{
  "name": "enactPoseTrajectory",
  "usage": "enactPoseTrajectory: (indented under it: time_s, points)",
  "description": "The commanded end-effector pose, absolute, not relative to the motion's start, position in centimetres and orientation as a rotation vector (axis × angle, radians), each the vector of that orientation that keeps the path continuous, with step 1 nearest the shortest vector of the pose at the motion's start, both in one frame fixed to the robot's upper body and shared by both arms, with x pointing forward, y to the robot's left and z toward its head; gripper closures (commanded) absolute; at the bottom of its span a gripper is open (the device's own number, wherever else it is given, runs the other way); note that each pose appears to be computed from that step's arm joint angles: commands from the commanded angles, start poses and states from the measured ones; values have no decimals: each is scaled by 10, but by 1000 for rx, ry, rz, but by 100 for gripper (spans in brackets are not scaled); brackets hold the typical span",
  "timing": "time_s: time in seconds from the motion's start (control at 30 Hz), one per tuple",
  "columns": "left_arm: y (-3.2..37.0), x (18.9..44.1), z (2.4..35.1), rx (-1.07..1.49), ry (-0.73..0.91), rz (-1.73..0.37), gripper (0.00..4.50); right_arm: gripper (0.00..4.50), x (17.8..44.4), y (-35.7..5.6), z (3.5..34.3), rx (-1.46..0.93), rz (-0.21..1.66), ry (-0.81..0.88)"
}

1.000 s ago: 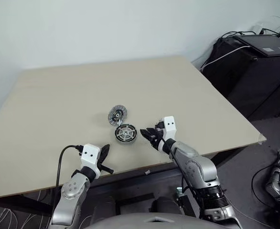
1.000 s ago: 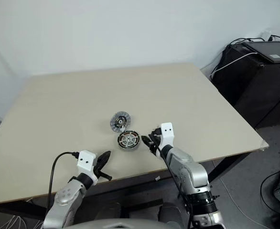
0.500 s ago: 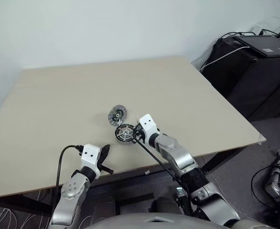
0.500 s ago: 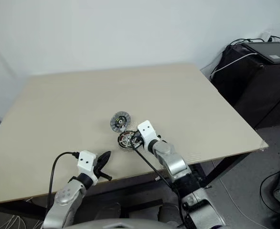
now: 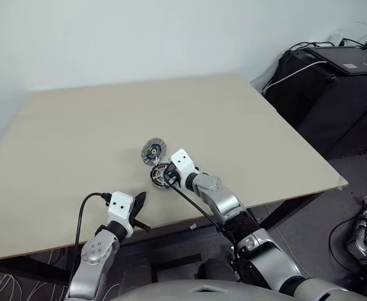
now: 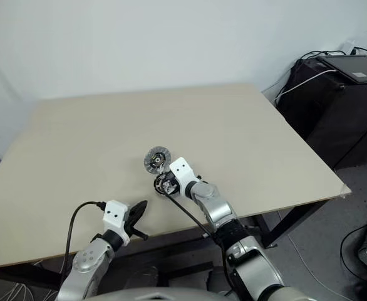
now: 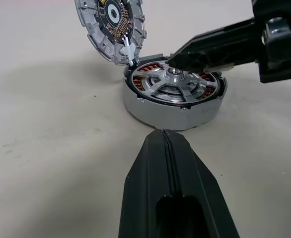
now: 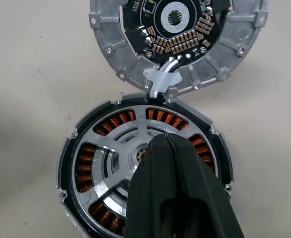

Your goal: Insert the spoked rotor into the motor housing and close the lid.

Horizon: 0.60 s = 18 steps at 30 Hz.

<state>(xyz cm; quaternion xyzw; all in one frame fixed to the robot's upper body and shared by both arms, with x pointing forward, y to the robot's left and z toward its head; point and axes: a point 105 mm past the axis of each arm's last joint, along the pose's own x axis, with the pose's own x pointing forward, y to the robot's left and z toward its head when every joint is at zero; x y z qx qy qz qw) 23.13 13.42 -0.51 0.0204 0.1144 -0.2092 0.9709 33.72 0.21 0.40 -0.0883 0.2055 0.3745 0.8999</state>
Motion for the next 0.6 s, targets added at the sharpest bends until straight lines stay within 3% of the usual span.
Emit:
enactPoseTrajectory:
  time_s: [0.03,0.23,0.3,0.43,0.53,0.6]
  points:
    - [129,234,6,41,180,-436,450,446,333,2,-6,-228,796,480]
    - [128,233,4,35,188,-436,450,446,334,6,21,-206,856,376]
    - [128,234,3,33,188,-439,450,446,330,7,41,-293,958,292]
    - [125,236,3,28,188,-444,450,446,319,1,50,-563,1112,220]
    - [124,237,2,24,187,-449,450,386,315,-3,49,-694,1182,208]
    - [122,237,2,22,187,-451,450,323,313,-3,49,-755,1222,204]
